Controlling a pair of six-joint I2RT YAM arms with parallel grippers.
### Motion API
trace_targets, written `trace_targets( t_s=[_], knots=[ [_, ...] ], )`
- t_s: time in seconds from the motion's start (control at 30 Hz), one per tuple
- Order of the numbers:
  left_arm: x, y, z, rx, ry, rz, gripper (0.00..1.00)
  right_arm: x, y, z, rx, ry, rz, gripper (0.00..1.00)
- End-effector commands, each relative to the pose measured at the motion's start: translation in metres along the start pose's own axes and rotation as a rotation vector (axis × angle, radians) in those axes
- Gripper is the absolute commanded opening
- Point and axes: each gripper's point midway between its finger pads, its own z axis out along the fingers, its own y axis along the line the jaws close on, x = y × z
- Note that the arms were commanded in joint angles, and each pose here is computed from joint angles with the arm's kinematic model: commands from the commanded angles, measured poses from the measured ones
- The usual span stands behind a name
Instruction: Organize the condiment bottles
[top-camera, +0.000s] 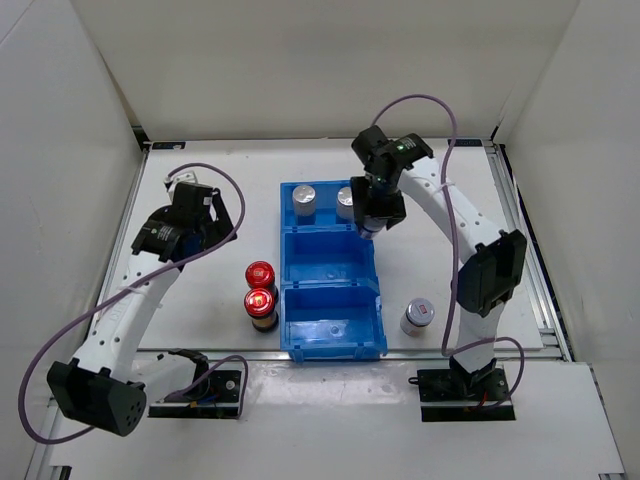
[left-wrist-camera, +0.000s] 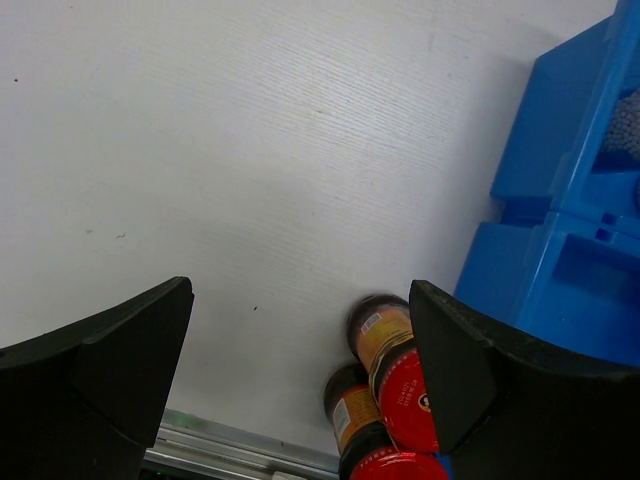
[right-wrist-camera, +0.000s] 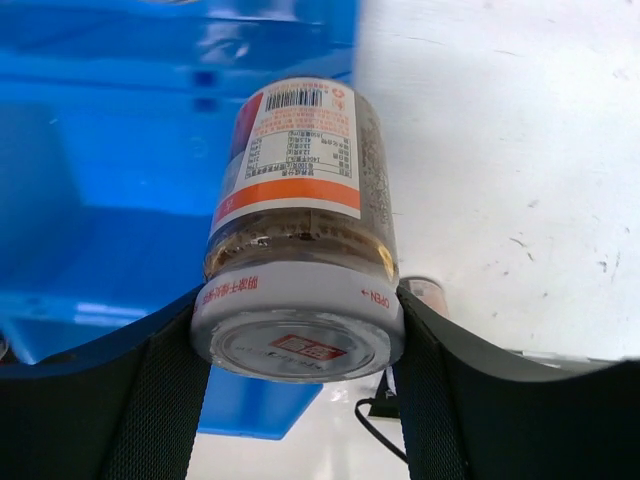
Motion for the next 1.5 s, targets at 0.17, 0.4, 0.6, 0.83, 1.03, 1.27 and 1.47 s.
trace_targets(
  t_s=[0.17,0.4,0.6,0.83,1.03,1.27,1.47],
  knots=[
    [-0.004,0.002,-0.012,0.013,-0.065,-0.012,1.0,0.053,0.012,-0.033,0.002,0.177,-0.164,0.01],
    [-0.002,0.002,-0.013,0.011,-0.069,-0.006,1.0,0.059,0.032,-0.014,-0.084,0.269,-0.243,0.01],
    [-0.003,0.004,-0.014,-0.007,-0.084,0.027,1.0,0.062,0.034,0.025,-0.085,0.332,-0.301,0.01],
    [-0.01,0.004,-0.018,-0.01,-0.108,0.044,1.0,0.076,0.028,0.058,-0.054,0.413,-0.307,0.01],
    [-0.01,0.004,-0.018,-0.01,-0.108,0.044,1.0,0.084,0.023,0.073,-0.031,0.444,-0.307,0.12],
    [-0.007,0.005,-0.016,-0.014,-0.101,0.047,1.0,0.08,0.026,0.073,-0.04,0.423,-0.308,0.51],
    [-0.004,0.006,-0.014,-0.018,-0.094,0.051,1.0,0.07,0.028,0.055,-0.024,0.364,-0.304,0.67]
  ],
)
